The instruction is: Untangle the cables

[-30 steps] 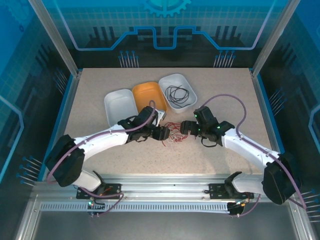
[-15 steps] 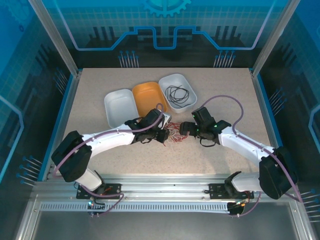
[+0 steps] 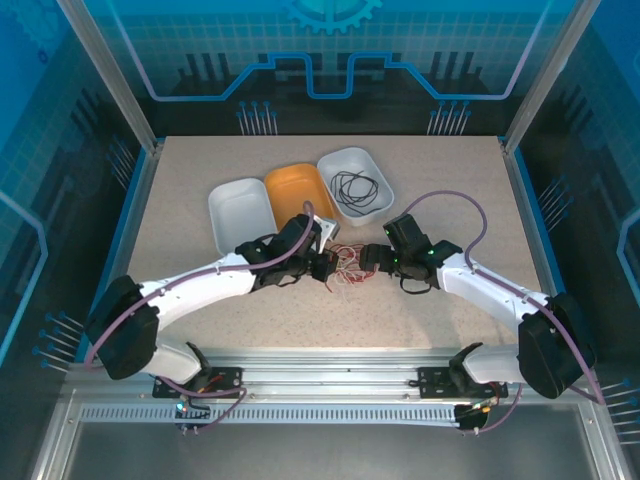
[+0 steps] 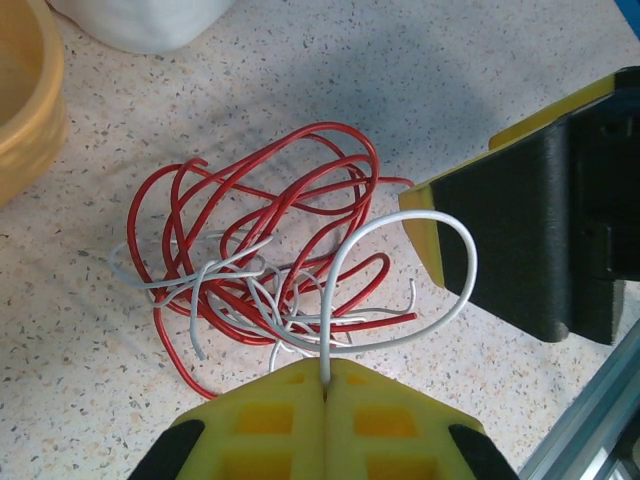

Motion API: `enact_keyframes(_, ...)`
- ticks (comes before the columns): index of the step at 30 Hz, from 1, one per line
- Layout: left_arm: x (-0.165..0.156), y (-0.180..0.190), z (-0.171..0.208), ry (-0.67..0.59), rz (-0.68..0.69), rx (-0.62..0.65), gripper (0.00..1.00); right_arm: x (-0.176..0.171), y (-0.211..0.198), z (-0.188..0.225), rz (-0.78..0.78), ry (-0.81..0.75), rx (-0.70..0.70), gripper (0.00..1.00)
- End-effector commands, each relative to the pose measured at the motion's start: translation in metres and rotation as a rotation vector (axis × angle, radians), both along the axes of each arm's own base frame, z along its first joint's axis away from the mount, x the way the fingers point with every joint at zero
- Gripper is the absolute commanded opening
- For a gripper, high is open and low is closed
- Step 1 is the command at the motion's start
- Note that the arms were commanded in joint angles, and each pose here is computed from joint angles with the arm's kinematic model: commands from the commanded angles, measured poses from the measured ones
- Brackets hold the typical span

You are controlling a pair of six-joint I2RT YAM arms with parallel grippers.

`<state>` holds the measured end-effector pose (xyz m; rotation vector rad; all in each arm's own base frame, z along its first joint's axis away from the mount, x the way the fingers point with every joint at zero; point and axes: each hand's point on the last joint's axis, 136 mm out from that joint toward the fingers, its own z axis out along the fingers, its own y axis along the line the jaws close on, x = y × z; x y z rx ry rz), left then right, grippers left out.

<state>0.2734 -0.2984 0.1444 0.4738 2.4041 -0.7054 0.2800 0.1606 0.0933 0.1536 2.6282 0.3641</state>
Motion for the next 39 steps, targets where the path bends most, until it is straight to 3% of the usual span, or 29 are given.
enact_keyframes(1, -0.009, -0.003, 0.018, -0.011, -0.016, -0.069, 0.0, 0.001, -0.006, 0.001, -0.029, -0.007, -0.003, 1.0)
enact_keyframes(9, -0.034, -0.014, 0.071, -0.146, -0.156, -0.167, 0.0, 0.003, -0.001, 0.002, -0.013, -0.031, 0.028, 1.0)
enact_keyframes(14, -0.044, -0.011, 0.109, -0.221, -0.174, -0.262, 0.0, 0.005, 0.004, 0.004, 0.0, -0.045, 0.053, 1.0)
enact_keyframes(25, -0.051, -0.008, 0.133, -0.261, -0.186, -0.324, 0.0, 0.004, 0.006, 0.006, 0.012, -0.065, 0.078, 1.0)
enact_keyframes(31, -0.045, -0.01, 0.16, -0.323, -0.187, -0.336, 0.0, 0.002, 0.005, 0.007, 0.016, -0.074, 0.078, 1.0)
enact_keyframes(39, -0.017, -0.01, 0.172, -0.346, -0.074, -0.283, 0.0, -0.005, 0.011, 0.011, 0.061, -0.114, 0.099, 1.0)
